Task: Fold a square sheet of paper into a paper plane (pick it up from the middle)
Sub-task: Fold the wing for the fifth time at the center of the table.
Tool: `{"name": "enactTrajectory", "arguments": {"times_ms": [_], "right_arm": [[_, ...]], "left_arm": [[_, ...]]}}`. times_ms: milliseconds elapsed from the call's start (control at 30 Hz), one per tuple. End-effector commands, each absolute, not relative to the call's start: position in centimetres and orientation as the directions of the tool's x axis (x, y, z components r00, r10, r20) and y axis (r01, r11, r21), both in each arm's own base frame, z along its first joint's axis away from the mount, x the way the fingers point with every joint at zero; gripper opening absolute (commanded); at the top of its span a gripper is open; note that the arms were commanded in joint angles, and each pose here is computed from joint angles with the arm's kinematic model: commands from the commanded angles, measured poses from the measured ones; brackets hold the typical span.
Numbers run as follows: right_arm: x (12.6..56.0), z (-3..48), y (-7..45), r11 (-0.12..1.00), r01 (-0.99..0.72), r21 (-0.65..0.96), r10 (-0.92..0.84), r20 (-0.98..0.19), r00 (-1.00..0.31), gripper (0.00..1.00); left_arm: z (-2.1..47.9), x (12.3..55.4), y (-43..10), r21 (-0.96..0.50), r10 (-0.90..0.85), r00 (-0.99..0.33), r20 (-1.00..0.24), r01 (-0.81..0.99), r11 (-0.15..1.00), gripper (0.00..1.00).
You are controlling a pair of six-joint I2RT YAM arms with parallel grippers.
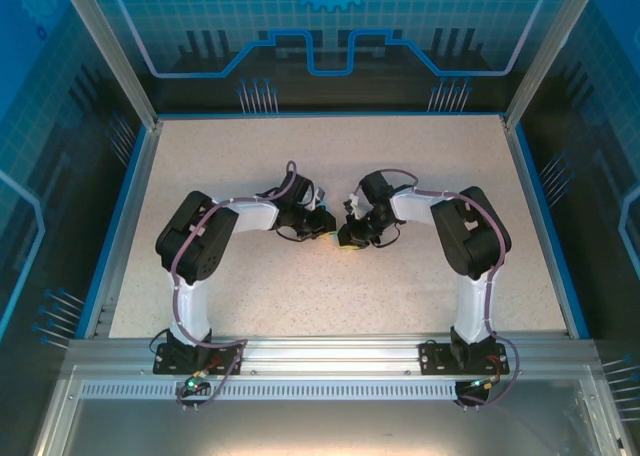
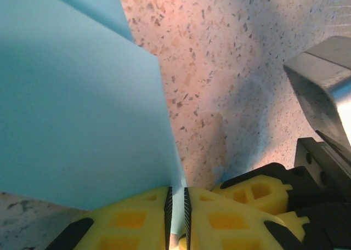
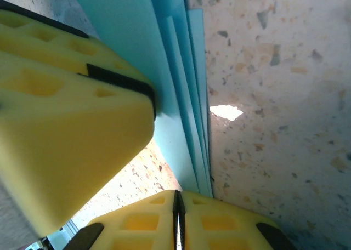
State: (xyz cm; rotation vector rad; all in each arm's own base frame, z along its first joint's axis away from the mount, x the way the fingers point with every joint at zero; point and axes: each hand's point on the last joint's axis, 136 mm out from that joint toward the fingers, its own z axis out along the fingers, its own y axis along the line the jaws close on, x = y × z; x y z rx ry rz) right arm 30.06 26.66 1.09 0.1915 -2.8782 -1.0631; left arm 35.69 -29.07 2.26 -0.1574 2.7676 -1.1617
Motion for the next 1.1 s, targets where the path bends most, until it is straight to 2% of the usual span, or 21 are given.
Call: {"name": "enactTrajectory", "arguments": {"times_ms": [0,133,333,467,1067], "right_arm": [[28.7,-1.3,25.1,0.802,-0.009,0.597,-0.104,0.125,-0.987,0.12],[29.2,0.0,25.7,0.774,-0.035,0.633,-0.115,0.086,-0.99,0.13],[31.4,5.0,27.0,0.714,-0.145,0.685,-0.117,-0.087,-0.989,0.17],[31.8,5.8,27.2,0.743,-0.208,0.636,-0.144,-0.151,-0.978,0.17],[30.7,-0.2,26.7,0.83,-0.173,0.531,-0.187,-0.027,-0.982,0.13]], "left_arm": [[1.2,35.0,-29.3,-0.719,-0.14,-0.989,-0.05,-0.062,0.693,0.18],[0.6,35.0,-28.7,-0.689,-0.155,-0.986,-0.055,-0.075,0.721,0.16],[-0.2,35.1,-27.8,-0.645,-0.207,-0.978,-0.037,-0.135,0.752,0.13],[-0.5,35.2,-27.5,-0.628,-0.246,-0.969,-0.011,-0.185,0.756,0.11],[-0.7,35.6,-27.1,-0.612,-0.312,-0.95,0.017,-0.257,0.748,0.1]]}}
